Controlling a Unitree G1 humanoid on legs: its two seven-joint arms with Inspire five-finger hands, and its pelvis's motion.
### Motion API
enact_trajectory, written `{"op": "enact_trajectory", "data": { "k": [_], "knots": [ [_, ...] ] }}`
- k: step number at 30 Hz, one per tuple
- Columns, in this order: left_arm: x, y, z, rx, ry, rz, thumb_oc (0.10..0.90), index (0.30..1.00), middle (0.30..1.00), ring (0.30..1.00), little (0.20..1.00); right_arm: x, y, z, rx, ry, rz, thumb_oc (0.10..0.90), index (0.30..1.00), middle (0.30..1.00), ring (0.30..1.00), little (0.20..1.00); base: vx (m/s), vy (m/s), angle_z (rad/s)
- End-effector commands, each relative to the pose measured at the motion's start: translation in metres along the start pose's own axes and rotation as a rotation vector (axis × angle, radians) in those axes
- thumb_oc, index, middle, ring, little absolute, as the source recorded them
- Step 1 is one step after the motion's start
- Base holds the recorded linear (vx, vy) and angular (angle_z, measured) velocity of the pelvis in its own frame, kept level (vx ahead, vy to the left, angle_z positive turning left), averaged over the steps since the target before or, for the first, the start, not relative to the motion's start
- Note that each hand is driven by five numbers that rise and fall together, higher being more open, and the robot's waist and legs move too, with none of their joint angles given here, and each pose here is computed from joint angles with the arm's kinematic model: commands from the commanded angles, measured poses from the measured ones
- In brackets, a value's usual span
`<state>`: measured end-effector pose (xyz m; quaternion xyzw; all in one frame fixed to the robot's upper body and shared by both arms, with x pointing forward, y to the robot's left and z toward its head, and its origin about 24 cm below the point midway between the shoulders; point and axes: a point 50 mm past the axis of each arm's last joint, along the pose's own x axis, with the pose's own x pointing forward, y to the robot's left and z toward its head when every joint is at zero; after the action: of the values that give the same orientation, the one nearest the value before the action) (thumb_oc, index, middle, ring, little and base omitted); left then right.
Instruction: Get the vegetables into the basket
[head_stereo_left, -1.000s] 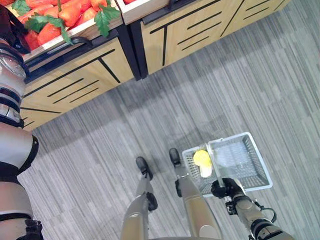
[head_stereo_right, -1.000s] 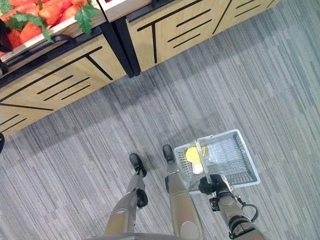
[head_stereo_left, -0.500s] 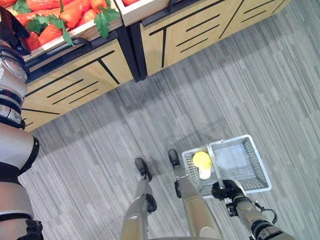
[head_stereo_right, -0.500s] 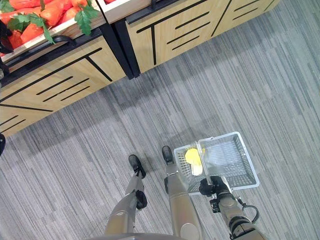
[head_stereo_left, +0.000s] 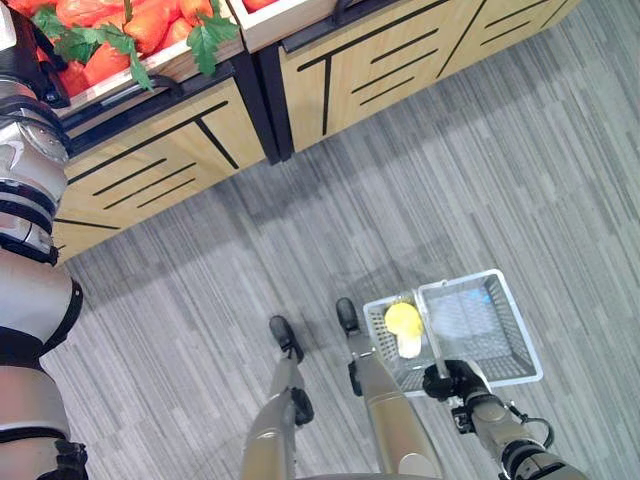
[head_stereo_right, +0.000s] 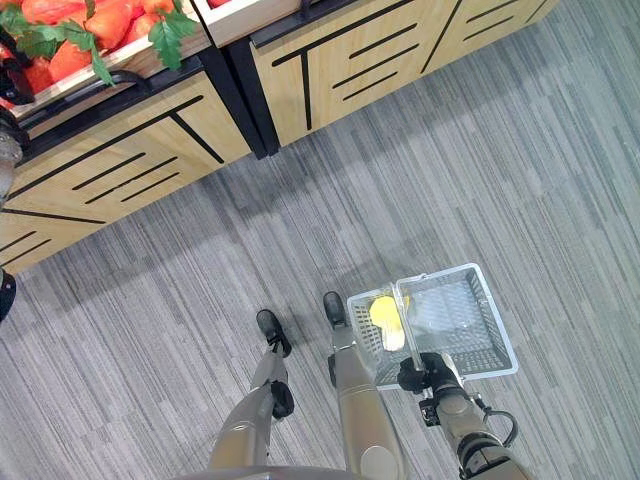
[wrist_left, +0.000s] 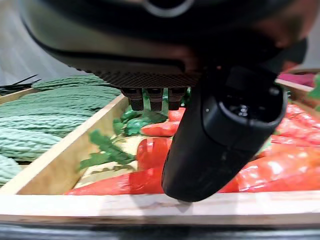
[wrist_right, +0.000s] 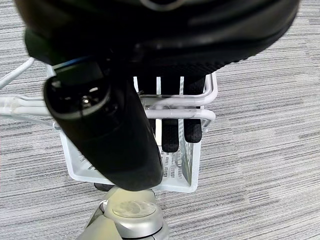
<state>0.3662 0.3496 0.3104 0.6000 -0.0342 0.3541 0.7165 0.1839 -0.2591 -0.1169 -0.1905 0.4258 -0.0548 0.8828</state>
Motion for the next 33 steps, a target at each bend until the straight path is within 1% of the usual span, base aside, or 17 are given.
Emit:
{"op": "enact_trajectory", "data": {
  "k": [1,3,5,10,15,24,28,31,33],
  "knots": [
    [0.012,0.041,0.005,-0.112,0.026,0.158,0.900,1.000,1.000,1.000,1.000,-0.021,0.007,-0.066,-0.029,0.184,0.021,0.400,0.300,0.300,0.300,0.300,0.00,0.000,0.00],
    [0.014,0.051,0.008,-0.124,0.010,0.193,0.900,1.000,1.000,1.000,1.000,-0.021,0.007,-0.068,-0.028,0.195,0.019,0.400,0.300,0.300,0.300,0.300,0.00,0.000,0.00],
    [0.014,0.057,0.009,-0.188,0.010,0.223,0.900,1.000,1.000,1.000,1.000,-0.022,0.008,-0.071,-0.040,0.207,0.024,0.400,0.300,0.300,0.300,0.300,0.00,0.000,0.00],
    [0.014,0.058,0.008,-0.215,-0.005,0.230,0.900,1.000,1.000,1.000,1.000,-0.026,0.005,-0.081,-0.057,0.248,0.022,0.400,0.300,0.300,0.300,0.300,0.02,-0.001,-0.01],
    [0.013,0.051,0.011,-0.216,-0.018,0.201,0.900,1.000,1.000,1.000,1.000,-0.029,0.001,-0.089,-0.084,0.287,0.025,0.400,0.300,0.300,0.300,0.300,0.00,0.000,0.00],
    [0.011,0.041,0.019,-0.159,-0.062,0.135,0.900,1.000,1.000,1.000,1.000,-0.029,-0.006,-0.090,-0.078,0.309,0.015,0.400,0.300,0.300,0.300,0.300,-0.01,-0.004,0.00],
    [0.013,0.042,0.020,-0.140,-0.051,0.115,0.900,1.000,1.000,1.000,1.000,-0.028,-0.007,-0.089,-0.081,0.309,0.014,0.400,0.300,0.300,0.300,0.300,0.00,0.000,0.00],
    [0.014,0.044,0.014,-0.114,-0.022,0.110,0.900,1.000,1.000,1.000,1.000,-0.027,-0.005,-0.088,-0.085,0.308,0.014,0.400,0.300,0.300,0.300,0.300,0.00,0.000,0.00],
    [0.013,0.040,0.007,-0.098,0.016,0.095,0.900,1.000,1.000,1.000,1.000,-0.027,-0.003,-0.087,-0.065,0.305,0.008,0.400,0.300,0.300,0.300,0.300,0.00,0.000,0.00]
  ]
}}
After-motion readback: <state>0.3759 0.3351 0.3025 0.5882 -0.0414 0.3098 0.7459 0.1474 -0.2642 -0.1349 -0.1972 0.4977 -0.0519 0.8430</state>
